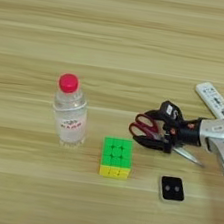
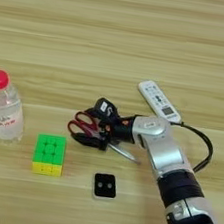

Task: Move the objects on the table

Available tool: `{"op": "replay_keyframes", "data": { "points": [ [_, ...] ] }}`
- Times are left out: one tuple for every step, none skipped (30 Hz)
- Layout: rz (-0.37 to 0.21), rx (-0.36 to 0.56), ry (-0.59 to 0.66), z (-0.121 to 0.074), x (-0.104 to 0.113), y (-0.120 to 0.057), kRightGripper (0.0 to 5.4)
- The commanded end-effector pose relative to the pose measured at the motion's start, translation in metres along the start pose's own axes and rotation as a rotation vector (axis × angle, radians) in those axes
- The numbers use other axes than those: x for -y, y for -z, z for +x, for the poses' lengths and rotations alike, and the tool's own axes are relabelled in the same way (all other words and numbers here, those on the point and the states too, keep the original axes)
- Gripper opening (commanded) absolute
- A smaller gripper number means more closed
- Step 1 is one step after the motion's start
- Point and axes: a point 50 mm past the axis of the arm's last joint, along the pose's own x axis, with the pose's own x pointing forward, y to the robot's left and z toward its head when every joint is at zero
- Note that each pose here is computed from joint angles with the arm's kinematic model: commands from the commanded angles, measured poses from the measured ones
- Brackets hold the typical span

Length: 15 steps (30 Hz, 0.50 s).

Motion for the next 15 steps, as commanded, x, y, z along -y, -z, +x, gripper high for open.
{"op": "replay_keyframes", "data": {
  "points": [
    [-0.059,-0.011,0.11,-0.014,0.02,-0.014,3.88],
    [-0.063,-0.003,0.117,-0.015,0.021,-0.016,3.88],
    [-0.069,0.004,0.127,-0.017,0.023,-0.019,3.88],
    [-0.073,0.011,0.142,-0.019,0.025,-0.022,3.88],
    [-0.076,0.017,0.157,-0.021,0.028,-0.024,3.88],
    [-0.078,0.021,0.174,-0.023,0.03,-0.025,3.88],
    [-0.08,0.025,0.198,-0.025,0.034,-0.027,3.88],
    [-0.077,0.031,0.225,-0.027,0.038,-0.029,3.88],
    [-0.067,0.039,0.272,-0.03,0.045,-0.032,3.88],
    [-0.057,0.045,0.314,-0.033,0.051,-0.034,3.88],
    [-0.045,0.048,0.347,-0.035,0.055,-0.035,3.87],
    [-0.036,0.045,0.372,-0.036,0.059,-0.035,3.87],
    [-0.033,0.036,0.39,-0.036,0.061,-0.034,3.87],
    [-0.029,0.022,0.404,-0.035,0.062,-0.031,3.87],
    [-0.028,0.0,0.425,-0.035,0.064,-0.028,3.87]
  ]
}}
